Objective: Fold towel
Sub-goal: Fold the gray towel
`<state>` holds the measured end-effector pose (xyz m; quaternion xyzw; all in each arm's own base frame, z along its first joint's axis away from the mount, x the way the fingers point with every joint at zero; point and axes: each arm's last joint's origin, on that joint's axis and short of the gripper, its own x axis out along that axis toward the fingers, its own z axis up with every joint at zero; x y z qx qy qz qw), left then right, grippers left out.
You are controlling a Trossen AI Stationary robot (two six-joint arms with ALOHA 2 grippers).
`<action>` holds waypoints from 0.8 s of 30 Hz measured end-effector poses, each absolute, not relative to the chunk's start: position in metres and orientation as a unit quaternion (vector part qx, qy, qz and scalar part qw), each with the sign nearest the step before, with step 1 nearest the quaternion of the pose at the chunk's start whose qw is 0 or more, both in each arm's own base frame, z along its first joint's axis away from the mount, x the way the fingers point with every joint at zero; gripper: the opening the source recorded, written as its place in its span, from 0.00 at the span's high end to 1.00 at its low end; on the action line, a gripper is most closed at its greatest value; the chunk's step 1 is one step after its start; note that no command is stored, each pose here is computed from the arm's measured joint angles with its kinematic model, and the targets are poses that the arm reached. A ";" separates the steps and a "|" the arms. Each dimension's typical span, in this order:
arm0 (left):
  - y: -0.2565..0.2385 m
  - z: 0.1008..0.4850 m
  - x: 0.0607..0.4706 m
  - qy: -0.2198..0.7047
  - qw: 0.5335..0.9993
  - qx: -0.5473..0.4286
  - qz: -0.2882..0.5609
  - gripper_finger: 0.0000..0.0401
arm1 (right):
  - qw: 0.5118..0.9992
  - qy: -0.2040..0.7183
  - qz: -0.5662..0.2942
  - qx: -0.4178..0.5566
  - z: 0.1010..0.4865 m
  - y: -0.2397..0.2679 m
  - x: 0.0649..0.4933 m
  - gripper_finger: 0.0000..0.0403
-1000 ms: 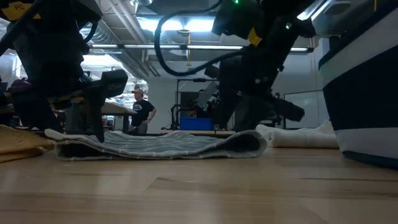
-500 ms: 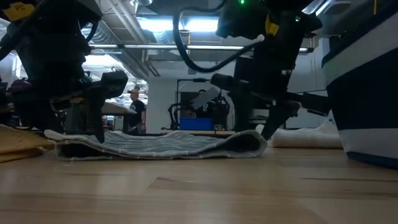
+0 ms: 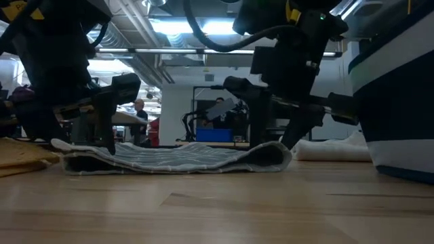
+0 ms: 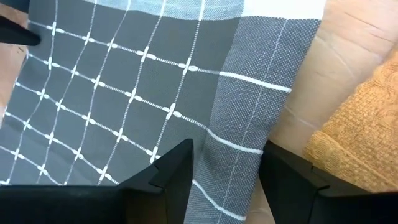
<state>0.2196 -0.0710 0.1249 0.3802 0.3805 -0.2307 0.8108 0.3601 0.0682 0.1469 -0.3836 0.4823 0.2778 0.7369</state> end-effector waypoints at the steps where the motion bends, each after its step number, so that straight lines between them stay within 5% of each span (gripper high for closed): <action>1: -0.071 0.125 0.220 0.381 0.811 0.379 -0.231 0.61 | 0.736 0.484 0.278 -0.382 0.145 0.068 0.360 0.57; 7: -0.071 0.125 0.219 0.382 0.813 0.373 -0.231 0.78 | 0.741 0.498 0.268 -0.363 0.132 0.069 0.364 0.59; 13: -0.071 0.125 0.220 0.393 0.829 0.338 -0.209 0.98 | 0.751 0.498 0.257 -0.349 0.131 0.070 0.367 0.76; 18: -0.071 0.125 0.220 0.406 0.851 0.281 -0.179 0.99 | 0.778 0.503 0.224 -0.303 0.135 0.071 0.372 0.97; 24: -0.069 0.132 0.218 0.415 0.889 0.168 -0.097 0.99 | 0.805 0.519 0.174 -0.228 0.140 0.071 0.376 0.93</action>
